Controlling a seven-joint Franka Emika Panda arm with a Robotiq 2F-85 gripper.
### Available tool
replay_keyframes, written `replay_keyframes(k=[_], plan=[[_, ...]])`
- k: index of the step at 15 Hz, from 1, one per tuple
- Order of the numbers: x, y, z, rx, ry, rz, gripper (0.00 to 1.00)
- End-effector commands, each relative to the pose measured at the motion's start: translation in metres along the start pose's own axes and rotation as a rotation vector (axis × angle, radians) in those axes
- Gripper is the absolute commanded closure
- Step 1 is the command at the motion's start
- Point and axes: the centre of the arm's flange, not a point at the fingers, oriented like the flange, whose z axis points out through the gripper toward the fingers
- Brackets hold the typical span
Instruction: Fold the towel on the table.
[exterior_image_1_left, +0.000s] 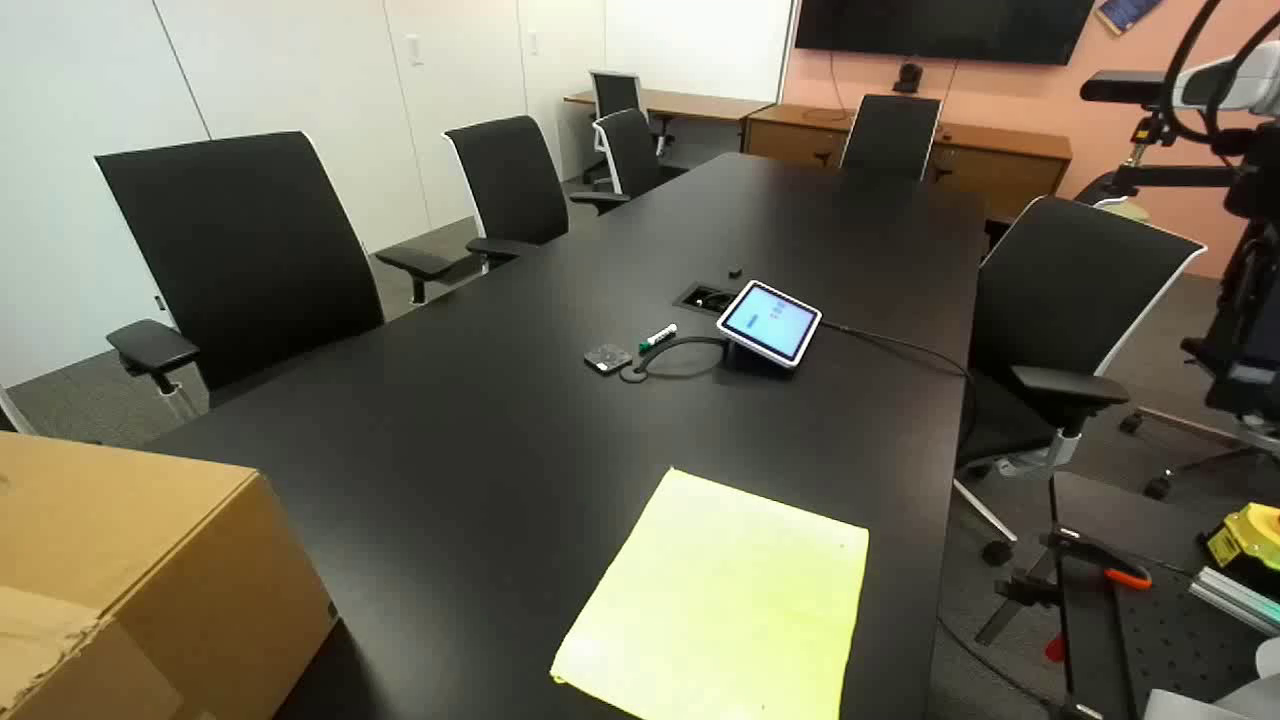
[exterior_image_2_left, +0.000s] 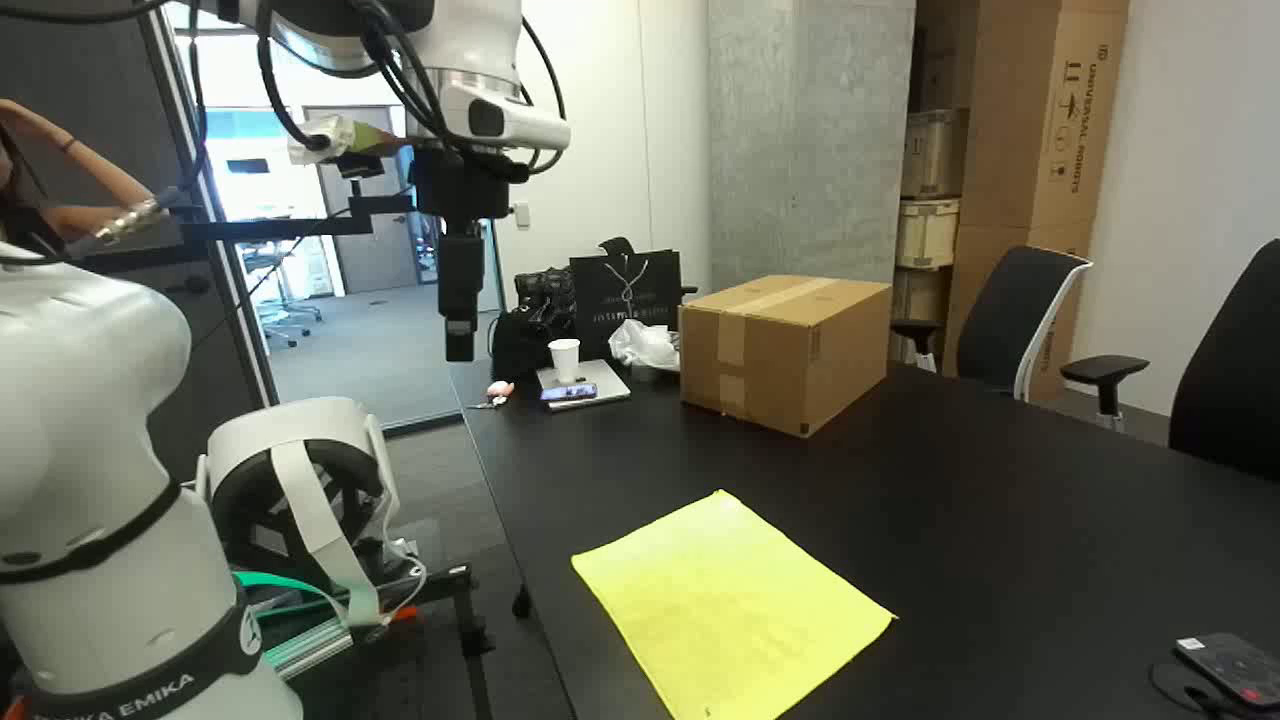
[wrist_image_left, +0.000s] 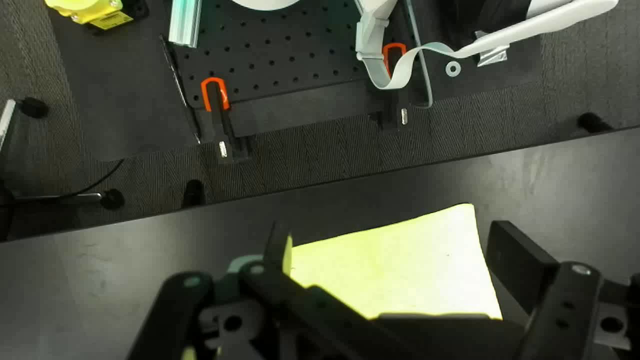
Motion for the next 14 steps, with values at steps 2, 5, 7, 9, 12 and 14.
replay_keyframes(k=[2, 5, 7, 9, 12, 14], plan=[[0.0, 0.0, 0.0, 0.0, 0.001, 0.0, 0.0], [0.0, 0.0, -0.001, 0.0, 0.002, 0.0, 0.0], [0.004, 0.002, 0.003, -0.002, 0.001, -0.007, 0.0], [0.023, 0.004, 0.018, -0.018, 0.019, -0.001, 0.0], [0.065, 0.008, 0.065, -0.011, 0.017, -0.055, 0.0], [0.09, 0.009, 0.101, 0.023, 0.013, -0.096, 0.0]])
